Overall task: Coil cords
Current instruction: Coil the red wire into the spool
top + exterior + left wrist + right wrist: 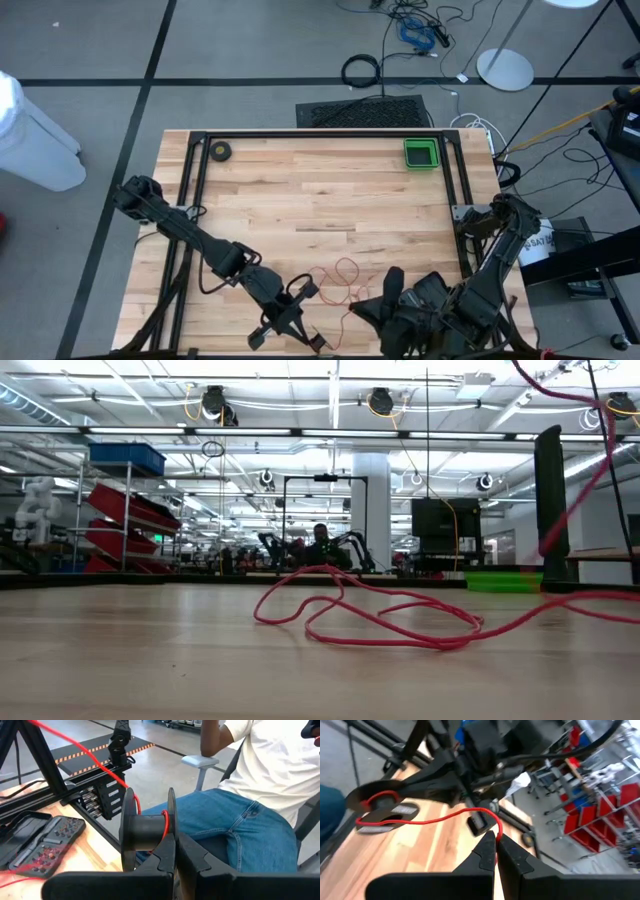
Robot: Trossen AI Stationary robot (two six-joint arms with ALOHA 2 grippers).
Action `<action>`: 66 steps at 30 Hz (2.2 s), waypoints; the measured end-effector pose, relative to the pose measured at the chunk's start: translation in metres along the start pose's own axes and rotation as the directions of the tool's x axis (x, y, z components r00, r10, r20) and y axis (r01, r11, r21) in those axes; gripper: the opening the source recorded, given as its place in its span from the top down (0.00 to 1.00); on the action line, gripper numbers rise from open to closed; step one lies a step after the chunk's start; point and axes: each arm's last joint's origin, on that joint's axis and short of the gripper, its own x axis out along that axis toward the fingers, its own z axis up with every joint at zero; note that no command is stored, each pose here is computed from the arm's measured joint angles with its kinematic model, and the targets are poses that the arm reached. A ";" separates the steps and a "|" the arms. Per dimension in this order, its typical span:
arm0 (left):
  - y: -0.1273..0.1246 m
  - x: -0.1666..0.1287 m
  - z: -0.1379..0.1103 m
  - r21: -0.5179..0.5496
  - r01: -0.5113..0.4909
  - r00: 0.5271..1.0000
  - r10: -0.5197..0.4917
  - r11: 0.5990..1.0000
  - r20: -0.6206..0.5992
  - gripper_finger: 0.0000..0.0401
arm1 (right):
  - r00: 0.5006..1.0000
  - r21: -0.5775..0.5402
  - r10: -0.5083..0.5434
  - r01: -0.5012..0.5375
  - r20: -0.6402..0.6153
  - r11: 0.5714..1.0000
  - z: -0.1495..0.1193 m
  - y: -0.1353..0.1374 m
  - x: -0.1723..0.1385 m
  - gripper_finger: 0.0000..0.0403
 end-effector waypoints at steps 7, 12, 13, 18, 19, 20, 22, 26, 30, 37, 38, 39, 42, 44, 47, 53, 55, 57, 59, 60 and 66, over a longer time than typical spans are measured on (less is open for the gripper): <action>0.003 0.006 -0.005 -0.005 -0.003 1.000 0.003 1.000 -0.009 0.98 | 0.998 0.015 -0.030 0.029 0.052 0.999 0.009 -0.002 0.001 1.00; 0.007 0.015 -0.009 0.003 0.012 1.000 -0.012 1.000 0.020 0.98 | 0.998 0.029 -0.038 0.036 0.044 0.999 0.009 -0.004 0.009 1.00; 0.008 0.016 -0.008 0.007 0.012 0.999 -0.012 1.000 0.030 0.98 | 0.998 0.031 -0.038 0.037 0.040 0.999 0.008 -0.004 0.011 1.00; 0.014 0.024 -0.002 0.018 0.005 0.999 -0.006 1.000 0.043 0.98 | 0.997 0.040 0.061 -0.063 0.051 0.997 0.007 -0.003 0.019 1.00; 0.015 0.025 0.000 0.029 0.003 0.999 -0.005 1.000 0.045 0.98 | 0.995 0.039 0.086 -0.088 0.053 0.995 0.007 -0.003 0.021 1.00; 0.016 0.027 0.001 0.042 0.002 0.999 -0.004 0.999 0.047 0.98 | 0.993 0.035 0.109 -0.111 0.054 0.993 0.007 -0.003 0.021 1.00; 0.017 0.029 0.002 0.069 0.001 0.999 -0.004 0.998 0.050 0.98 | 0.988 0.037 0.142 -0.144 0.059 0.989 0.007 -0.002 0.022 1.00; 0.015 0.030 0.005 0.101 0.002 0.998 -0.008 0.995 0.058 0.98 | 0.983 0.049 0.172 -0.175 0.062 0.983 0.007 -0.001 0.022 1.00; 0.014 0.031 0.005 0.123 0.003 0.998 -0.010 0.992 0.059 0.98 | 0.973 0.047 0.220 -0.223 0.070 0.974 0.007 0.000 0.022 1.00; 0.014 0.030 0.006 0.130 -0.001 0.998 -0.007 0.992 0.062 0.98 | 0.941 0.034 0.326 -0.330 0.084 0.943 0.007 0.003 0.021 1.00; 0.014 0.030 0.006 0.130 -0.001 0.998 -0.007 0.992 0.062 0.98 | 0.941 0.034 0.328 -0.332 0.085 0.943 0.007 0.003 0.021 1.00; 0.014 0.030 0.006 0.130 -0.002 0.998 -0.006 0.992 0.062 0.98 | 0.940 0.035 0.331 -0.335 0.086 0.942 0.007 0.003 0.021 1.00; 0.014 0.030 0.006 0.135 -0.002 0.998 -0.006 0.991 0.062 0.98 | 0.925 0.037 0.368 -0.372 0.095 0.927 0.008 0.004 0.022 1.00; 0.014 0.030 0.006 0.148 -0.004 0.998 -0.005 0.989 0.063 0.98 | 0.918 0.043 0.383 -0.389 0.107 0.920 0.009 0.006 0.027 1.00; 0.014 0.030 0.006 0.151 -0.009 0.998 -0.001 0.989 0.064 0.98 | 0.903 0.038 0.416 -0.422 0.106 0.906 0.008 0.010 0.034 1.00; 0.016 0.030 0.005 0.146 -0.013 0.998 0.004 0.989 0.056 0.98 | 0.895 0.040 0.431 -0.438 0.113 0.898 0.008 0.010 0.037 1.00; 0.016 0.030 0.005 0.146 -0.014 0.998 0.005 0.989 0.056 0.98 | 0.890 0.019 0.436 -0.442 0.133 0.897 0.010 0.012 0.034 1.00; 0.016 0.030 0.005 0.145 -0.014 0.999 0.006 0.989 0.054 0.98 | 0.883 -0.007 0.439 -0.445 0.164 0.896 0.014 0.014 0.029 1.00; 0.016 0.030 0.005 0.145 -0.014 0.999 0.007 0.989 0.054 0.98 | 0.877 -0.025 0.440 -0.444 0.194 0.896 0.017 0.016 0.026 1.00; 0.016 0.030 0.005 0.144 -0.015 0.999 0.007 0.989 0.053 0.98 | 0.872 -0.032 0.441 -0.445 0.211 0.895 0.018 0.017 0.024 1.00; 0.023 0.028 0.001 0.126 -0.022 1.000 0.020 0.992 0.020 0.98 | 0.843 -0.080 0.442 -0.440 0.307 0.894 0.028 0.023 0.009 1.00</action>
